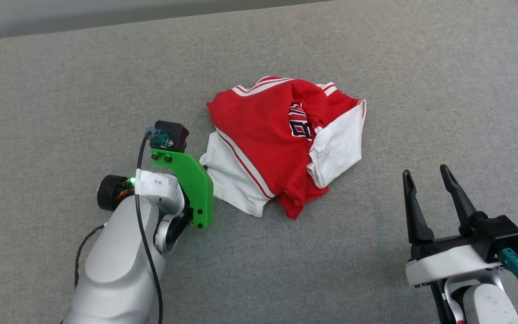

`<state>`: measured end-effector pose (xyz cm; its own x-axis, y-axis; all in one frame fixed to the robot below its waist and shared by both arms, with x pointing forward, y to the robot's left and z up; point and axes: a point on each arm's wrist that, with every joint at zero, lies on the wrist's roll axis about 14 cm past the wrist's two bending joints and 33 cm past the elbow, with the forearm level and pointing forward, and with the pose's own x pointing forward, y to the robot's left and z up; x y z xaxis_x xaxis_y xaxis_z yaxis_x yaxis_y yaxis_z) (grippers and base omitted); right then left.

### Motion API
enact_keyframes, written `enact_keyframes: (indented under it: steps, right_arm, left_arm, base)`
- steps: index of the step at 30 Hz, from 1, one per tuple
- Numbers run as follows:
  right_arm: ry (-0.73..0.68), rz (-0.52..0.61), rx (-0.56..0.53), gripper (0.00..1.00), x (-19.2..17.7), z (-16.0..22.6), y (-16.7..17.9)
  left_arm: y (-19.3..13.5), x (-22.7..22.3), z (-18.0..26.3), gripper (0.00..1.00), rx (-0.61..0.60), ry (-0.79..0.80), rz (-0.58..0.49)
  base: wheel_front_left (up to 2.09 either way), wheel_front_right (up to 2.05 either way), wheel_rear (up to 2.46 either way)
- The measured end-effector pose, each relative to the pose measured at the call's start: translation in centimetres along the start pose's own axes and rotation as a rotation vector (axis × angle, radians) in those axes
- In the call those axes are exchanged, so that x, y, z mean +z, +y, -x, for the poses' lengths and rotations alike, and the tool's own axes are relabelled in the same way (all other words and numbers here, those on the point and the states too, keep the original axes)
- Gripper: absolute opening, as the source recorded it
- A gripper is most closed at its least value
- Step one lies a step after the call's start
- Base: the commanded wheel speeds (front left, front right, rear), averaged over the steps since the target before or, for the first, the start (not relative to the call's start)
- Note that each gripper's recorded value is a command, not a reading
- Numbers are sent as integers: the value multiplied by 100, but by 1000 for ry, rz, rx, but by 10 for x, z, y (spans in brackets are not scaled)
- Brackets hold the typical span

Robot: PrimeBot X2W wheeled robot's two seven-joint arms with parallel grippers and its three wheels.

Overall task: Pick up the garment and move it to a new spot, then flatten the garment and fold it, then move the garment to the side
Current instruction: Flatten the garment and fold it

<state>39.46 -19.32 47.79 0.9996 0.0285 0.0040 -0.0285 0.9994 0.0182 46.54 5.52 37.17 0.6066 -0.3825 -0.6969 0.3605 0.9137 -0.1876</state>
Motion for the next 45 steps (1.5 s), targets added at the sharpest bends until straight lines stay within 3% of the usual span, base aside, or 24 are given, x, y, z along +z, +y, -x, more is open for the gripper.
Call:
enact_keyframes:
  steps: [4, 13, 18, 23, 24, 25, 31, 36, 40, 45]
  right_arm:
    - [-18, -3, 8, 100, 6, 0, 3]
    - [-65, -22, 49, 100, 21, 0, 17]
    - [-71, -28, 72, 100, 23, -1, 25]
    - [-72, -32, 90, 100, 23, -2, 31]
    - [-71, -31, 91, 100, 23, -2, 31]
    - [-71, -31, 93, 100, 23, -2, 32]
    - [-77, -24, 101, 100, 26, -1, 34]
    - [-87, -15, 111, 100, 30, 4, 38]
    - [-102, -10, 127, 100, 35, 6, 43]
    - [-110, -10, 145, 100, 38, 8, 49]
  left_arm:
    - [14, 9, 15, 0, 41, -89, 39]
    - [88, 36, 91, 0, 247, -314, 140]
    - [124, 16, 123, 0, 349, -331, 221]
    - [128, -19, 126, 0, 362, -266, 258]
    - [128, -23, 126, 40, 362, -262, 257]
    - [129, -26, 126, 100, 366, -266, 249]
    - [120, -8, 135, 100, 342, -426, 180]
    - [98, 25, 157, 100, 286, -669, 59]
    - [75, 42, 178, 100, 233, -861, 28]
    - [57, 28, 191, 100, 224, -899, 2]
  base:
    - [0, 0, 0]
    - [0, 0, 0]
    - [0, 0, 0]
    - [0, 0, 0]
    - [0, 0, 0]
    - [0, 0, 0]
    - [0, 0, 0]
    - [0, 0, 0]
    - [0, 0, 0]
    - [0, 0, 0]
